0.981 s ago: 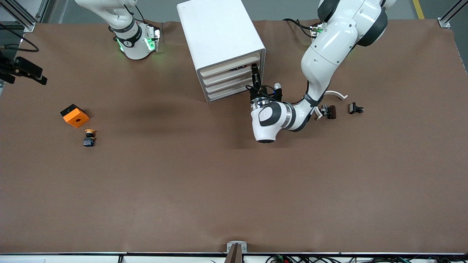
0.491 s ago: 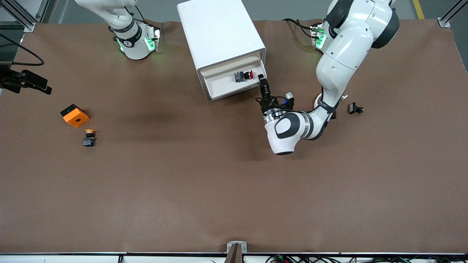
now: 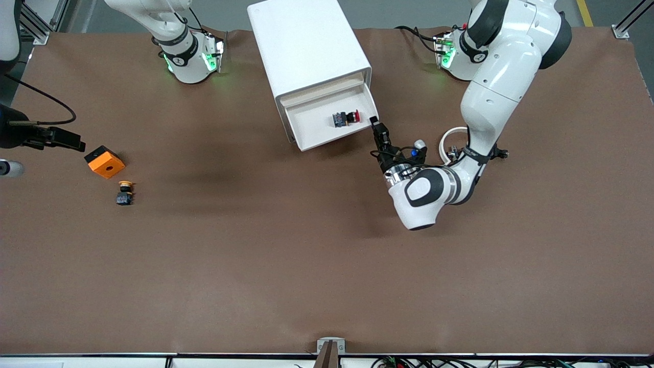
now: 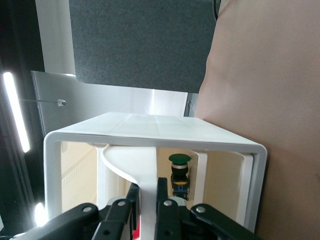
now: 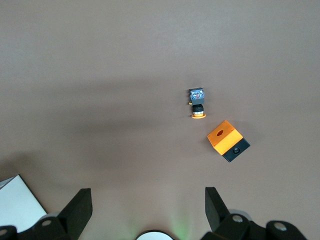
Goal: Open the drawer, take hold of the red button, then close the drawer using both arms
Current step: 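Reach the right gripper into the open drawer toward the red button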
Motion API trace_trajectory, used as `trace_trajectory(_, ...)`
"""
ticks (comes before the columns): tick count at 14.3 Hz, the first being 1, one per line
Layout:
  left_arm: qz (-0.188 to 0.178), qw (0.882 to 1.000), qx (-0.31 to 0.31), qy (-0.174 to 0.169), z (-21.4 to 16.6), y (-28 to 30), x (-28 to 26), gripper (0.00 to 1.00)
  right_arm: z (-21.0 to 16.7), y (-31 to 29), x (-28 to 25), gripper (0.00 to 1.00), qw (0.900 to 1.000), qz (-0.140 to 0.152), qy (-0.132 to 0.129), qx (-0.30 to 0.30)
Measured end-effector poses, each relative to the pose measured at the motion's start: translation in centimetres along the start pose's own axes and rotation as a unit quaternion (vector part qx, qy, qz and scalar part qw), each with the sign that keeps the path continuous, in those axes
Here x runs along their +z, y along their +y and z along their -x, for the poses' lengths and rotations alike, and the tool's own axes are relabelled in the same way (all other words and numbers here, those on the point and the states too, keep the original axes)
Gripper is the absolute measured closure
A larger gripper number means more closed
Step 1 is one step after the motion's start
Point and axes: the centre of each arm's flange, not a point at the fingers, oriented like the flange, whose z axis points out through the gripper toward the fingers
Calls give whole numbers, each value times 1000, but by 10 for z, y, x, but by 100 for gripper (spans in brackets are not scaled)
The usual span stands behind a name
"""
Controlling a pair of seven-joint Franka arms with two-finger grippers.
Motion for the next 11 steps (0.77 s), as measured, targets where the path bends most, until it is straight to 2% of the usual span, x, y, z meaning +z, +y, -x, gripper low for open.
trace_trajectory(5, 7, 1000, 5, -13, -5, -3, -15, 82, -7, 7, 6, 0, 1000, -1, -3, 13)
trace_trajectory(7, 9, 1000, 6, -18, -7, -4, -20, 82, -7, -5, 1, 0, 999, -4, 2, 54)
trace_trajectory(9, 10, 1000, 6, -25, -11, -4, -26, 82, -6, -49, -5, 0, 993, -4, 8, 116)
trace_trajectory(11, 10, 999, 7, -31, -14, -4, -32, 82, 1, -121, -4, 0, 983, 5, 11, 182)
